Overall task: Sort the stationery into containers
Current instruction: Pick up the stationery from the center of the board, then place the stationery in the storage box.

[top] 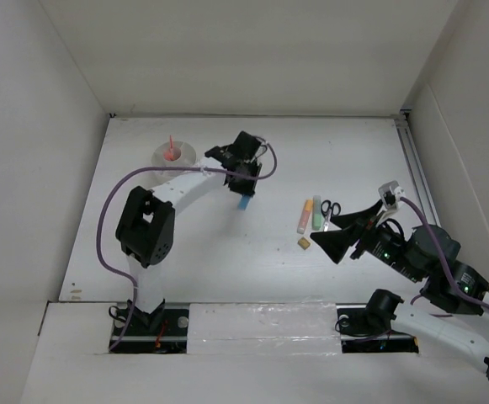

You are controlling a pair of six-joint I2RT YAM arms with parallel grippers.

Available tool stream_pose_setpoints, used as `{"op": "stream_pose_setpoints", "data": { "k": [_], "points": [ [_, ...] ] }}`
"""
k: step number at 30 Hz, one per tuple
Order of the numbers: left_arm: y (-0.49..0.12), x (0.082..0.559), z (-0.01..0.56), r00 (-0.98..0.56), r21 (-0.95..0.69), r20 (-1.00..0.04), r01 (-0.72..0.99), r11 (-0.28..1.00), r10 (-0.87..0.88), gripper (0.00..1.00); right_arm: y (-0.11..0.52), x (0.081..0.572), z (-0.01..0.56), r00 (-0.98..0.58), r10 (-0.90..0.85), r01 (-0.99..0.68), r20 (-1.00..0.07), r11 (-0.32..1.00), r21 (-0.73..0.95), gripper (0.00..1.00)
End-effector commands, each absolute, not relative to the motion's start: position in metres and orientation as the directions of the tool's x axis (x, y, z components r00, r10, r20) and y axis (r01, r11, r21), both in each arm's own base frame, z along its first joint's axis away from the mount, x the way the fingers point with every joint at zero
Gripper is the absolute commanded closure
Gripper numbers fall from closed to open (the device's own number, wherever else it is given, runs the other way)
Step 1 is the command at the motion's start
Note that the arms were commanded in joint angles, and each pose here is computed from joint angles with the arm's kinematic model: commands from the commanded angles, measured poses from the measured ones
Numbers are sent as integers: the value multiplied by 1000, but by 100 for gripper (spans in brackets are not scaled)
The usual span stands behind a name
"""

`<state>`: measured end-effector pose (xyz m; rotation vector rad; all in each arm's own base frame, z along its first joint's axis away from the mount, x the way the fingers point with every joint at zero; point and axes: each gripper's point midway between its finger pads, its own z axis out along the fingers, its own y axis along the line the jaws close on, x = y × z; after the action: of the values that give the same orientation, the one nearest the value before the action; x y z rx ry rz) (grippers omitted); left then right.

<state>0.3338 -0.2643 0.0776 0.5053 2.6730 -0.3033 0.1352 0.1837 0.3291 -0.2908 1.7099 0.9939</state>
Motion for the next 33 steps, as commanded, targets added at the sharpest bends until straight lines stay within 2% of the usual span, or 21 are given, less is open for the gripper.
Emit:
{"op": "stream_pose_setpoints", "data": {
  "k": [1,4,5,8,13,16,17,25,33],
  "points": [
    [-283,387,199,-719,-167,-677,359,918,158,100,182,136,346,-346,311,-641,-885,611,465,2],
    [-260,422,244,-649,-119,-759,221,968,55,100,182,140,344,-345,311,-626,-886,627,464,2],
    [-251,437,279,-587,-139,-810,172,975,-12,100,182,140,344,-345,311,-626,-886,627,464,2],
    [-194,473,324,-468,-200,-859,-68,977,-208,100,183,146,340,-347,305,-607,-887,648,460,2],
    [-92,511,377,-181,-379,-878,-305,874,-444,100,184,151,339,-345,305,-593,-888,663,458,2],
    [-56,517,388,-76,-449,-862,-346,824,-501,100,184,151,336,-351,297,-590,-888,667,456,2],
    [-34,520,407,17,-491,-856,-343,801,-517,100,185,152,338,-352,296,-589,-888,667,456,2],
    [43,533,381,72,-512,-845,-397,762,-530,100,187,153,330,-367,289,-581,-884,671,460,2],
    [53,541,326,82,-532,-819,-482,696,-568,100,196,154,324,-389,288,-584,-875,657,476,3]
  ]
}}
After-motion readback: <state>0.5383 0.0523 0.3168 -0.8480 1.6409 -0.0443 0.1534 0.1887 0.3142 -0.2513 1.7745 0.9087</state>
